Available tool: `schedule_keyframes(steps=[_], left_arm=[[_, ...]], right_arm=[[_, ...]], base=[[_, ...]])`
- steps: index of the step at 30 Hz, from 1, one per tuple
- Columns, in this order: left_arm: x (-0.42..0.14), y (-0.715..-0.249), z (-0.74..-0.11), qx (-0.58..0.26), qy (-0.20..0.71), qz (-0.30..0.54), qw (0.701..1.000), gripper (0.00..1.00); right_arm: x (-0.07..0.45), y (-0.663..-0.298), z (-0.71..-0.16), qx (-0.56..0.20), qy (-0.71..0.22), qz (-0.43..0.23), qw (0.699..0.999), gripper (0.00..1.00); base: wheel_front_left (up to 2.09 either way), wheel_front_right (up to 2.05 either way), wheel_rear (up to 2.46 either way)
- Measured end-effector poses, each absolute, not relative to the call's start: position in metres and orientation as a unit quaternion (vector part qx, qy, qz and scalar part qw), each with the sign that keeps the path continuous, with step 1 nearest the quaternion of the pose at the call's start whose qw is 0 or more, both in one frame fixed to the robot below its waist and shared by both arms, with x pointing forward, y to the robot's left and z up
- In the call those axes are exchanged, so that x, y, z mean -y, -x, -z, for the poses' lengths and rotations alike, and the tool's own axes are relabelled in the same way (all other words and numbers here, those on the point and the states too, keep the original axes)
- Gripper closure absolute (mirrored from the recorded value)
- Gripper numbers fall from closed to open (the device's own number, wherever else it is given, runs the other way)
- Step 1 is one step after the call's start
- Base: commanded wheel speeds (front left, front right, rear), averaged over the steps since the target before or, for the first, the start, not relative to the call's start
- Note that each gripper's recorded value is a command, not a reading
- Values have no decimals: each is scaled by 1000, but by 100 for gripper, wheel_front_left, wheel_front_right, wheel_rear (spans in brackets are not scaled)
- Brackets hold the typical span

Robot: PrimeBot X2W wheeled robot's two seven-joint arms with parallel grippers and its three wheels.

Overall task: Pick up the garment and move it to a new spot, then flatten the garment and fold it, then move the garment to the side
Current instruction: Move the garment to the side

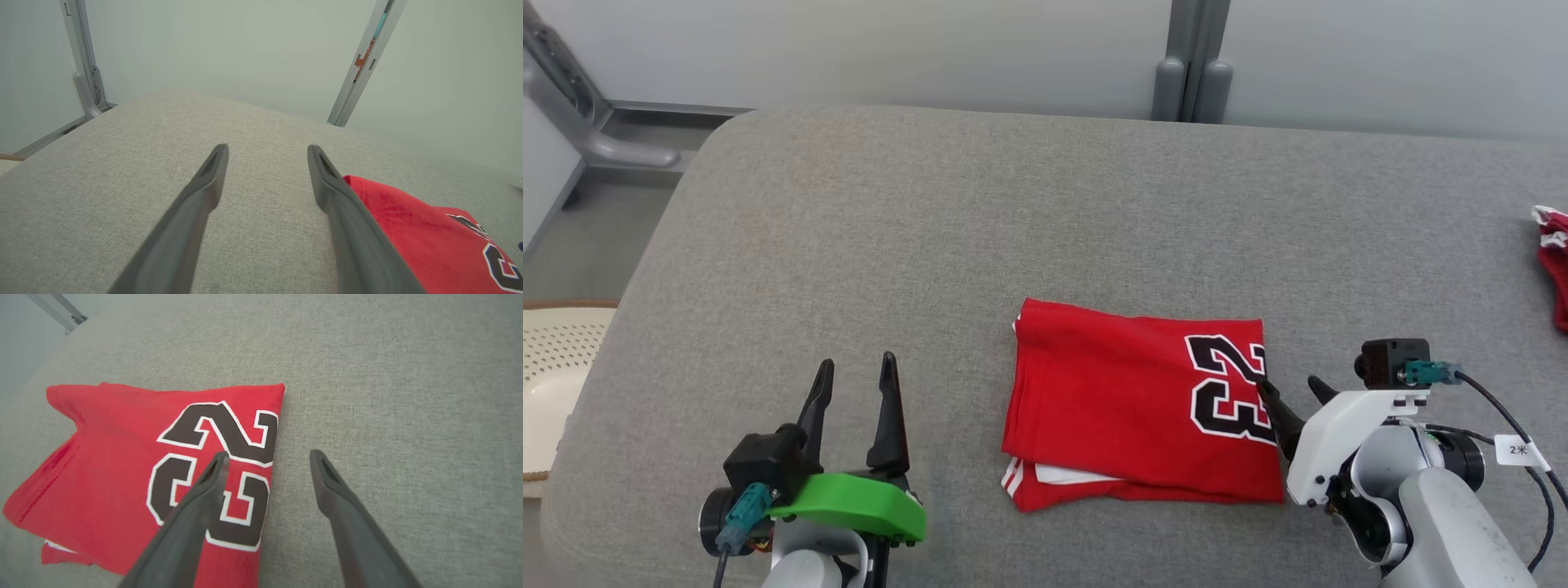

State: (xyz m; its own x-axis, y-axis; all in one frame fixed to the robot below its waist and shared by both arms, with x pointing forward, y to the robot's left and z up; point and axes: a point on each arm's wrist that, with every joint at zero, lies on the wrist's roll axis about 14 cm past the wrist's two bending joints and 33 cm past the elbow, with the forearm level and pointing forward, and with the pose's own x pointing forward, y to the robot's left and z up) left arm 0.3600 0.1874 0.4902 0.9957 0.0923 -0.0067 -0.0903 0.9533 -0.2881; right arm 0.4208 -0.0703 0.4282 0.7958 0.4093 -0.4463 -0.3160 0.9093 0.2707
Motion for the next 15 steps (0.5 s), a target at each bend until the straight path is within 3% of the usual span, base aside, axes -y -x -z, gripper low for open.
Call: schedule_keyframes(steps=[5, 13, 14, 15], left_arm=[[-199, -355, -486, 0, 145, -65, 987, 0], [-205, -354, -483, -4, 143, -76, 987, 0], [-204, -354, -482, -5, 141, -76, 987, 0], [-203, -354, -482, -6, 139, -74, 987, 0]], right_arm=[[60, -416, -401, -316, -80, -211, 921, 0], [48, -415, -385, -351, -84, -225, 905, 0], [47, -415, -385, -351, -84, -226, 905, 47], [46, -416, -386, -350, -84, -227, 905, 64]], base=[[0, 0, 0], [0, 0, 0], [0, 0, 0], [0, 0, 0]])
